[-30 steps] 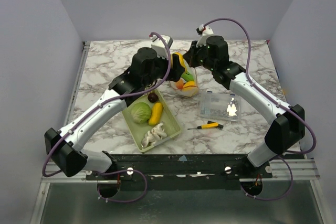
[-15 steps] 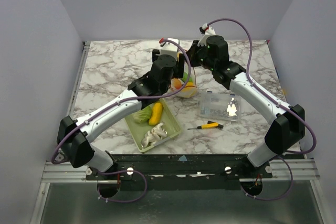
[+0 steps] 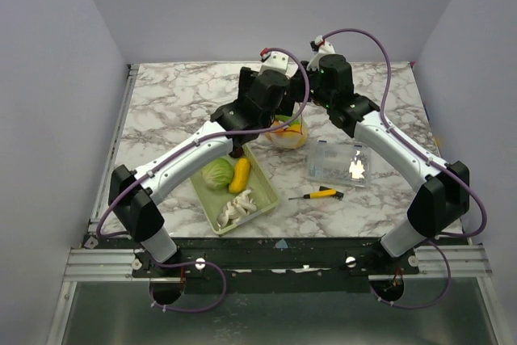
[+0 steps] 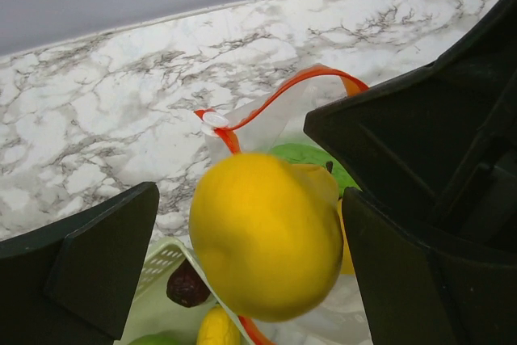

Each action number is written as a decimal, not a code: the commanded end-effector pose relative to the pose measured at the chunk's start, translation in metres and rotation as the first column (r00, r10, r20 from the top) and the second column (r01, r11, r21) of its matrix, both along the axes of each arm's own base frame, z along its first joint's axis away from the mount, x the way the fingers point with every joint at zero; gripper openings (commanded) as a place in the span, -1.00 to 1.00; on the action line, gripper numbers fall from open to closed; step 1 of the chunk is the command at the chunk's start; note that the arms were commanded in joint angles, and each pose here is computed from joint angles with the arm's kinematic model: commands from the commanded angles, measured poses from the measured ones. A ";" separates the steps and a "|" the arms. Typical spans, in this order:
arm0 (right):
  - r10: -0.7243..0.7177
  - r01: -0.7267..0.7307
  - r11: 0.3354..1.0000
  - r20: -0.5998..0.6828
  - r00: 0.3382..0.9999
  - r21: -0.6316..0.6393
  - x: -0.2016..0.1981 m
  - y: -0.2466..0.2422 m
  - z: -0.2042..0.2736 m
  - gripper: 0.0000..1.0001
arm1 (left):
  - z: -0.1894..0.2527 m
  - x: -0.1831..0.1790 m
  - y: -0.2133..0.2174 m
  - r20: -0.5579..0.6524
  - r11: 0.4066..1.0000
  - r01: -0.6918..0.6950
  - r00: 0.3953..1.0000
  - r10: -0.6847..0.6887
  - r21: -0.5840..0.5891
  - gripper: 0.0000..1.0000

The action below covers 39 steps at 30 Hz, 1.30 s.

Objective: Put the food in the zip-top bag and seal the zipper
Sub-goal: Place the fake fruit in the zipper food storage bag, then adjust the zipper food storage bag at the center of the board.

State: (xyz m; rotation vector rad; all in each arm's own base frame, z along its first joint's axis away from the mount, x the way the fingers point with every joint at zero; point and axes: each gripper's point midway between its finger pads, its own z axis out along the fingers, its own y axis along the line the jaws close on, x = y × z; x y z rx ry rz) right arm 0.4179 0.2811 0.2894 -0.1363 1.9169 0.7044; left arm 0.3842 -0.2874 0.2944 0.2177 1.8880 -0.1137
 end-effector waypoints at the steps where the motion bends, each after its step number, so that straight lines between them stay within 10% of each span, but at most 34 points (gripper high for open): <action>1: -0.004 0.004 1.000 0.054 0.999 0.012 0.002 0.000 0.021 -0.99 | -0.001 -0.024 -0.014 -0.161 0.995 0.099 0.982 -0.102 -0.028 0.97; 10: 0.007 -0.007 1.000 0.057 0.998 0.006 0.002 0.002 0.020 -0.99 | 0.001 -0.041 -0.005 -0.247 0.988 0.134 0.957 -0.150 -0.082 0.96; 16: 0.026 -0.025 1.000 0.057 0.998 -0.013 0.000 0.002 0.020 -0.99 | -0.017 -0.055 0.009 -0.306 0.965 0.147 0.928 -0.211 -0.220 0.57; 24: 0.047 -0.046 0.999 0.070 0.996 -0.018 -0.004 0.003 0.022 -0.99 | -0.052 -0.061 -0.009 -0.401 0.921 0.197 0.855 -0.329 -0.336 -0.06; 29: 0.011 -0.001 0.995 0.101 0.995 -0.099 0.002 -0.010 0.020 -0.99 | -0.031 -0.064 -0.024 -0.384 0.884 0.273 0.823 -0.419 -0.379 -1.00; 35: -0.044 0.086 0.965 0.167 0.985 -0.250 0.017 -0.032 0.031 -0.99 | 0.031 -0.078 -0.040 -0.249 0.765 0.346 0.804 -0.540 -0.543 -1.00; 39: -0.036 0.077 0.966 0.163 0.986 -0.247 0.014 -0.031 0.028 -0.99 | 0.011 -0.064 -0.034 -0.294 0.789 0.261 0.826 -0.481 -0.557 -1.00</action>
